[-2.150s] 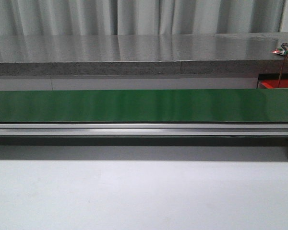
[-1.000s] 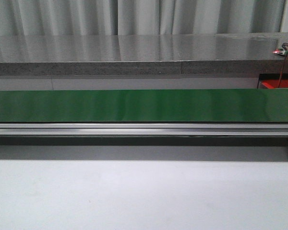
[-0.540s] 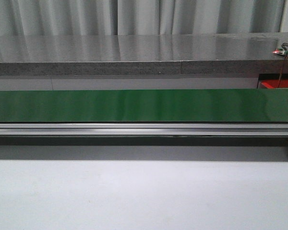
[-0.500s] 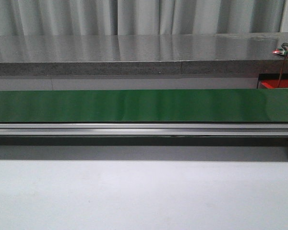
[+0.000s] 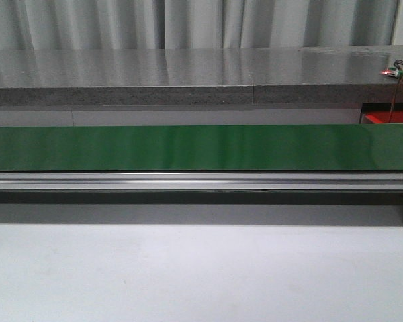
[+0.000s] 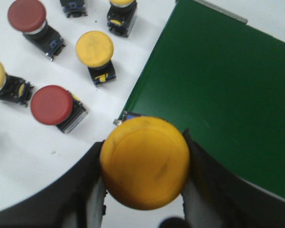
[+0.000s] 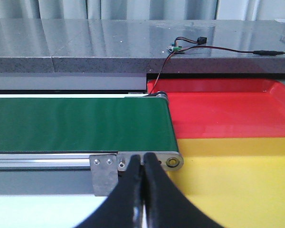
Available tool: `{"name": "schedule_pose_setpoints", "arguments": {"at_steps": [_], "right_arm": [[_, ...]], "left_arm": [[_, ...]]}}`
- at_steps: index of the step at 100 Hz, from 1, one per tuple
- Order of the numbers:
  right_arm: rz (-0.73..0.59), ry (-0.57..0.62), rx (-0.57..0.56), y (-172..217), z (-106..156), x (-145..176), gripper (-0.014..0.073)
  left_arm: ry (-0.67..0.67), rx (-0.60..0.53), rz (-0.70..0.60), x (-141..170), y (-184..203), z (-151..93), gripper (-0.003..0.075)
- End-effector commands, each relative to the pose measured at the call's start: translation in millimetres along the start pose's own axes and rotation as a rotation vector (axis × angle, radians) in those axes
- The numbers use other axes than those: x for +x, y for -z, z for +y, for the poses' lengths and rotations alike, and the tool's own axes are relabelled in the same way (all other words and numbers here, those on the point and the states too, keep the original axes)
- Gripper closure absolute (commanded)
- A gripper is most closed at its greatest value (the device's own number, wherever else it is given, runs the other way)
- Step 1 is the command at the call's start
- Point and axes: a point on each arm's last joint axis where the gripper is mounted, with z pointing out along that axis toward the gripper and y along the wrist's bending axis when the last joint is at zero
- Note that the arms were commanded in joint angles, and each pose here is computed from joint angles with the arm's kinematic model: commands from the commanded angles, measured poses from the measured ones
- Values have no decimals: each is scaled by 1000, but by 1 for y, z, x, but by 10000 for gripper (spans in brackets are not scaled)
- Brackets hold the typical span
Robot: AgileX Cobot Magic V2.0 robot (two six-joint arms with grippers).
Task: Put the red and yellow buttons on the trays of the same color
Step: 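Set the yellow button on the near end of the green belt, release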
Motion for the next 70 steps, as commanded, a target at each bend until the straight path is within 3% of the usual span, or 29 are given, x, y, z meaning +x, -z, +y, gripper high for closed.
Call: {"name": "schedule_pose_setpoints", "arguments": {"at_steps": [1,21,47,57,70], "right_arm": [[-107,18,-11,3,1,-13,667],[-107,18,-11,3,1,-13,667],[-107,18,-11,3,1,-13,667],[-107,18,-11,3,1,-13,667],[-107,18,-11,3,1,-13,667]], "left_arm": [[-20,36,-78,-23,8,-14,568],[-65,59,-25,-43,-22,-36,568],[-82,55,68,-53,-55,-48,555],[-83,54,76,-53,-58,-48,483],[-83,54,74,-54,-58,-48,293]]}}
